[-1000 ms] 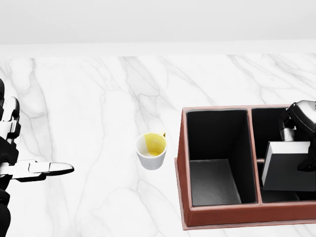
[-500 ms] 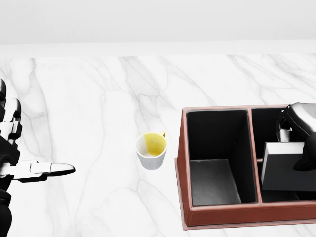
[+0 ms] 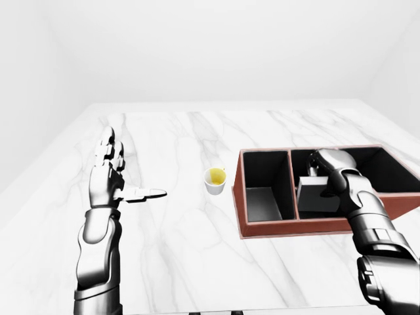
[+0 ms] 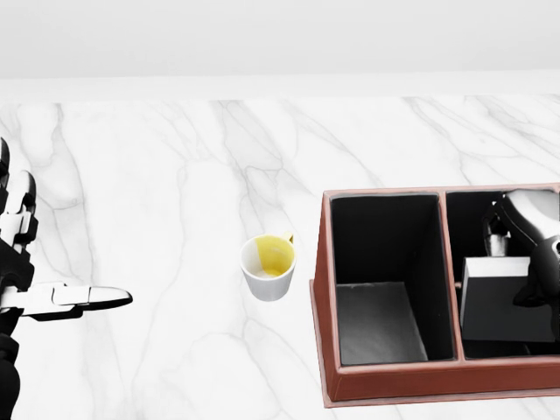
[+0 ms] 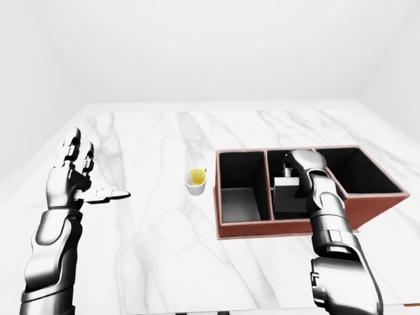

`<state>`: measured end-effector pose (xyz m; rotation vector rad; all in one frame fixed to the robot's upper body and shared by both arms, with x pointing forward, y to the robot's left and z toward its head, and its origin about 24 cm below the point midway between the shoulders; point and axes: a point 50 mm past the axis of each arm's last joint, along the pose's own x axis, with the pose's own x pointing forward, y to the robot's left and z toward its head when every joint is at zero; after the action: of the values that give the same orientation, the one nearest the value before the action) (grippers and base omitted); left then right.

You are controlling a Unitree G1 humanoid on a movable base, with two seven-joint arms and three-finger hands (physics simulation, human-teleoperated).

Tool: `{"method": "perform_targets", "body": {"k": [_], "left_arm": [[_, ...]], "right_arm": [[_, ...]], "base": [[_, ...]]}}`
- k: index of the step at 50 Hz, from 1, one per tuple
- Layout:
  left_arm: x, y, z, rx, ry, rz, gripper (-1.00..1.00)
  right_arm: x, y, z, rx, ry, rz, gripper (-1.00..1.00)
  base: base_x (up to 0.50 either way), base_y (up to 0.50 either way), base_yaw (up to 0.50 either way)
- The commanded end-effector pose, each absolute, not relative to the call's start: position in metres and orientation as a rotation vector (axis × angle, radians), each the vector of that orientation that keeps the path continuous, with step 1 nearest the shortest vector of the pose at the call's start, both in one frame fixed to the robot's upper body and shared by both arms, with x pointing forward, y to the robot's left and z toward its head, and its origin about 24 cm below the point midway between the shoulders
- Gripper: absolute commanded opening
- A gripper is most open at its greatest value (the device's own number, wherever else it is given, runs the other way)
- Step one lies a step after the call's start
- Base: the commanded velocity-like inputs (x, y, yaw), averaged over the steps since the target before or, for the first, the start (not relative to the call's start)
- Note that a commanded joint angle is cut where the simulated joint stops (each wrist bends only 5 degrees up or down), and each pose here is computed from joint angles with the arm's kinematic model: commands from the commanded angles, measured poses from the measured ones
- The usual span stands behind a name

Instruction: Pick up the book and place it in the caddy.

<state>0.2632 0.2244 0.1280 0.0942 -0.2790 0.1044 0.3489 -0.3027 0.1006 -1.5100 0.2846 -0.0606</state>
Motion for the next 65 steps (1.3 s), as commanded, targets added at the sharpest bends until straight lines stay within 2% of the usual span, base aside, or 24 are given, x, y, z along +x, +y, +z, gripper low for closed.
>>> {"method": "perform_targets", "body": {"k": [1, 17, 18, 19, 20, 21, 22, 23, 24, 26, 37, 47, 57, 62, 65], "left_arm": [[0.264, 0.225, 0.131, 0.096, -0.290, 0.105, 1.00], [0.264, 0.225, 0.128, 0.094, -0.279, 0.105, 1.00], [0.264, 0.225, 0.129, 0.094, -0.280, 0.105, 1.00], [0.264, 0.225, 0.129, 0.095, -0.280, 0.104, 1.00], [0.264, 0.225, 0.129, 0.094, -0.279, 0.105, 1.00], [0.264, 0.225, 0.128, 0.095, -0.279, 0.105, 1.00], [0.264, 0.225, 0.128, 0.094, -0.277, 0.106, 1.00], [0.264, 0.225, 0.128, 0.094, -0.277, 0.106, 1.00], [0.264, 0.225, 0.127, 0.094, -0.275, 0.106, 1.00], [0.264, 0.225, 0.127, 0.094, -0.274, 0.105, 1.00], [0.264, 0.225, 0.125, 0.093, -0.264, 0.107, 1.00], [0.265, 0.223, 0.123, 0.091, -0.259, 0.103, 1.00], [0.265, 0.223, 0.131, 0.097, -0.290, 0.102, 1.00], [0.263, 0.224, 0.134, 0.098, -0.304, 0.103, 1.00], [0.263, 0.223, 0.136, 0.100, -0.311, 0.102, 1.00]], "right_arm": [[0.350, -0.304, 0.104, -1.537, 0.272, -0.087, -1.00], [0.347, -0.311, 0.102, -1.554, 0.299, -0.085, -0.97], [0.347, -0.310, 0.102, -1.552, 0.299, -0.083, -0.72], [0.347, -0.310, 0.101, -1.551, 0.299, -0.081, -0.58], [0.347, -0.309, 0.101, -1.553, 0.302, -0.073, -0.15], [0.346, -0.308, 0.100, -1.555, 0.303, -0.070, -0.04], [0.346, -0.308, 0.100, -1.554, 0.305, -0.063, 0.40], [0.346, -0.307, 0.100, -1.554, 0.305, -0.063, 0.40], [0.347, -0.307, 0.101, -1.554, 0.301, -0.062, 0.73], [0.346, -0.305, 0.102, -1.557, 0.304, -0.049, 1.00], [0.341, -0.301, 0.115, -1.557, 0.266, -0.047, 1.00], [0.334, -0.289, 0.146, -1.528, 0.167, -0.051, 1.00], [0.315, -0.260, 0.193, -1.416, 0.009, -0.012, 1.00], [0.304, -0.247, 0.214, -1.293, -0.060, -0.009, 1.00], [0.291, -0.229, 0.229, -1.231, -0.173, 0.046, 1.00]], "base": [[0.00, 0.00, 0.00], [0.00, 0.00, 0.00], [0.00, 0.00, 0.00], [0.00, 0.00, 0.00], [0.00, 0.00, 0.00], [0.00, 0.00, 0.00], [0.00, 0.00, 0.00], [0.00, 0.00, 0.00], [0.00, 0.00, 0.00], [0.00, 0.00, 0.00], [0.00, 0.00, 0.00], [0.00, 0.00, 0.00], [0.00, 0.00, 0.00], [0.00, 0.00, 0.00], [0.00, 0.00, 0.00]]}}
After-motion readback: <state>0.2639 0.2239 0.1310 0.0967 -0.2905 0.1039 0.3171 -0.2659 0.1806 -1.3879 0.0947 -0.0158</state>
